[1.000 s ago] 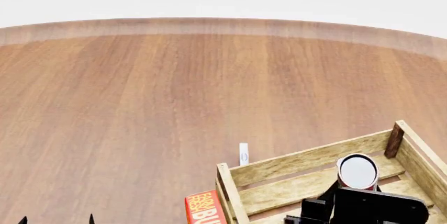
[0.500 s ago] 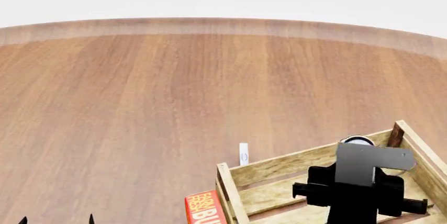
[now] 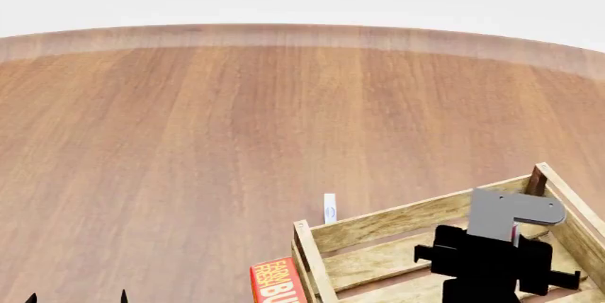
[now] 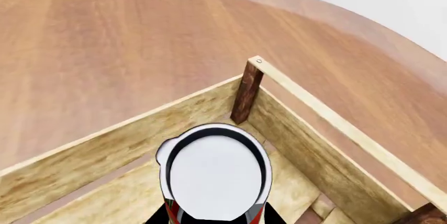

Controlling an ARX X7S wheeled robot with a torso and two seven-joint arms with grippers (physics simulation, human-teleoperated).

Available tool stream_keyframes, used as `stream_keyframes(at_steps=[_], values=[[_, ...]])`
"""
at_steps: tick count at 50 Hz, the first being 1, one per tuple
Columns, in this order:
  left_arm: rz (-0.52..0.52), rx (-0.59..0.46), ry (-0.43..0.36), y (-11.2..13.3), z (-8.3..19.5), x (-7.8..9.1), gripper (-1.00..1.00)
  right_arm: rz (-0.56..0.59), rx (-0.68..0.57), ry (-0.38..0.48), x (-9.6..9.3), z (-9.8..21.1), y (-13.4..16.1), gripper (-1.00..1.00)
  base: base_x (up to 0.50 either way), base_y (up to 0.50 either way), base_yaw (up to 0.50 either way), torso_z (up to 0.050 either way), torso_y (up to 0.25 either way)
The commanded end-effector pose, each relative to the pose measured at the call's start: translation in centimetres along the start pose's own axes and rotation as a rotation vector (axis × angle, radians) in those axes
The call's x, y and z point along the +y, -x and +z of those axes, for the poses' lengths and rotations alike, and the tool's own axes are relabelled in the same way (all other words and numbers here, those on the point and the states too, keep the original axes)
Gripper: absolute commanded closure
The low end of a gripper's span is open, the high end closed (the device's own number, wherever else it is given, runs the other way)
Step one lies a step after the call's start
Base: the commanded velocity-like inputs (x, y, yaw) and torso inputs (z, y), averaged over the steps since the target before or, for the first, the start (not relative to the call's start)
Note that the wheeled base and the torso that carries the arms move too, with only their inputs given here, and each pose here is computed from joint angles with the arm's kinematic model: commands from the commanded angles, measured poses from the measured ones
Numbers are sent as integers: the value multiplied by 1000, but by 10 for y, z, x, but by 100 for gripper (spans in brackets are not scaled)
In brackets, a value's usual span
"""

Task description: Pick up the tomato sauce, and put it in the wooden tray.

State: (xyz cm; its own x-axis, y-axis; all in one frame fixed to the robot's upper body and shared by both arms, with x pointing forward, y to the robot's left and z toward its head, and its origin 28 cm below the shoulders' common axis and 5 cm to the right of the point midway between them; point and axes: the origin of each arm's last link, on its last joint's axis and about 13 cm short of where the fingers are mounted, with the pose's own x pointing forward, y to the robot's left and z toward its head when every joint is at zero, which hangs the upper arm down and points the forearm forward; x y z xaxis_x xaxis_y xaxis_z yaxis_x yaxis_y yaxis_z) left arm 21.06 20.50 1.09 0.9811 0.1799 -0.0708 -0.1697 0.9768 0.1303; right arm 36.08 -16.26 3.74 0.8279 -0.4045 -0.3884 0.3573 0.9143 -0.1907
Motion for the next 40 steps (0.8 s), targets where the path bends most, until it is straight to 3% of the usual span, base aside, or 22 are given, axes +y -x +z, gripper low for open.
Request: stream_keyframes(at_steps=[1,15,40], values=[[-47,-20,42,-1,0,-1,-100,46,38,24,6,-7,0,100,0,0,0,0,0],[-46,-19,41,-1,-1,-1,-100,52,141,57,6,-19,4,100,0,0,0,0,0],[-45,-19,40,0,1,0,-100,83,157,44,6,-22,5,100,0,0,0,0,0]])
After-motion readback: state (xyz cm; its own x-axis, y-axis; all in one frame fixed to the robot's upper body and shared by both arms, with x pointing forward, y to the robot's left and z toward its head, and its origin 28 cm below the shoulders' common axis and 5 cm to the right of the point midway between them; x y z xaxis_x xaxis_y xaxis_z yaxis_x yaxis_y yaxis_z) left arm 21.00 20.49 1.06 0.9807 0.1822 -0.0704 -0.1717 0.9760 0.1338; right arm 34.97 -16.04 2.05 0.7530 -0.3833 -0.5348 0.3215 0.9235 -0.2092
